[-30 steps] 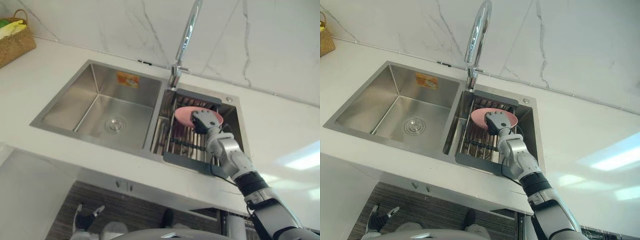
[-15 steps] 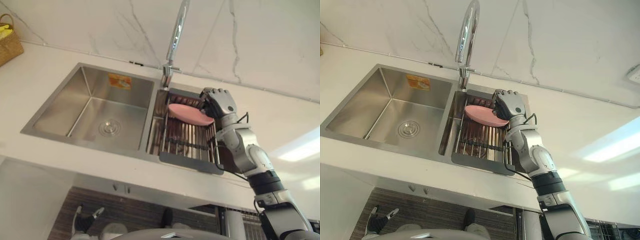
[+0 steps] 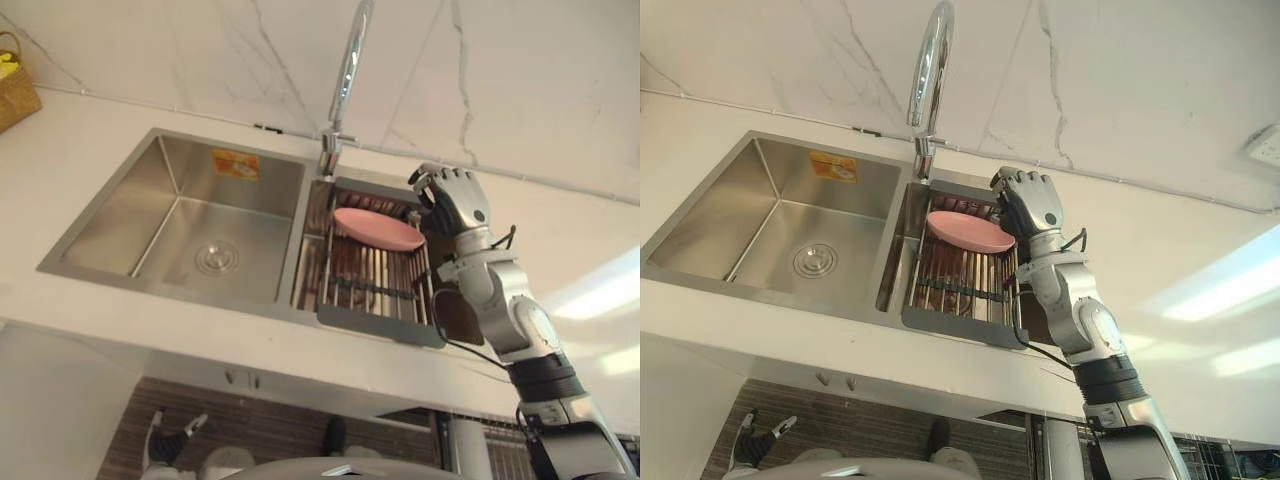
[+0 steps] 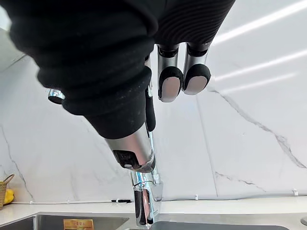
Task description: Walk over to the sink, pick up the cup, carry it to the dishwasher, place the cup inside the dishwasher, then close the dishwasher door
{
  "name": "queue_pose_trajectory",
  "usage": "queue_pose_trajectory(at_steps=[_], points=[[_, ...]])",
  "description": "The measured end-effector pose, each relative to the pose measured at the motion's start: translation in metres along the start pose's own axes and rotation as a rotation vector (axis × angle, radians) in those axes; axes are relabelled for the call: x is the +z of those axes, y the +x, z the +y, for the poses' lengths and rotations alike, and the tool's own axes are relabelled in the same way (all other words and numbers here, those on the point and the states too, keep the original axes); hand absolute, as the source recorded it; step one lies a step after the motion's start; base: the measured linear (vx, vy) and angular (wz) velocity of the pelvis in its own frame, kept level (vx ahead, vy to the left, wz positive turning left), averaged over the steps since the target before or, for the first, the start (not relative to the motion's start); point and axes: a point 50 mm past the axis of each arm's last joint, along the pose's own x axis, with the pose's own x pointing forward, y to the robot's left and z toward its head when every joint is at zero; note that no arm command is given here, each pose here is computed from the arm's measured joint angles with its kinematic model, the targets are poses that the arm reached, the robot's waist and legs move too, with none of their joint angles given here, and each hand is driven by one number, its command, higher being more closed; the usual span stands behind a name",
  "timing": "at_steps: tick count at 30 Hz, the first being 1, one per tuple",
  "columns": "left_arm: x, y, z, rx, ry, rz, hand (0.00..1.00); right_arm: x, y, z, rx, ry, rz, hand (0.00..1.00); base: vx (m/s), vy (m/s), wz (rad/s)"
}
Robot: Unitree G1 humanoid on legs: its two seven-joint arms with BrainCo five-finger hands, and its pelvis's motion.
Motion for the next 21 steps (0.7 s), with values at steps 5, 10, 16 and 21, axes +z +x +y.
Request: queue_pose_trajectory(at_steps=[5,10,16,21], points=[[-0.001,0.000,0.003,0.011,-0.003,0.003,0.00,0.001,0.003,-0.020,-0.087,-0.011,-0.019,1.00,0.00,0.000,0.00],[0.000,0.000,0.003,0.013,-0.006,-0.005,0.00,0.006,0.004,-0.032,-0.157,0.004,-0.040,1.00,0.00,0.009,-0.04],[0.000,0.000,0.003,0.013,-0.006,-0.005,0.00,0.016,0.003,-0.047,-0.224,0.026,-0.079,0.00,0.00,0.008,-0.04],[-0.001,-0.001,0.002,0.012,-0.005,-0.003,0.00,0.014,-0.008,-0.037,-0.111,0.058,-0.041,0.00,0.00,0.000,0.00]])
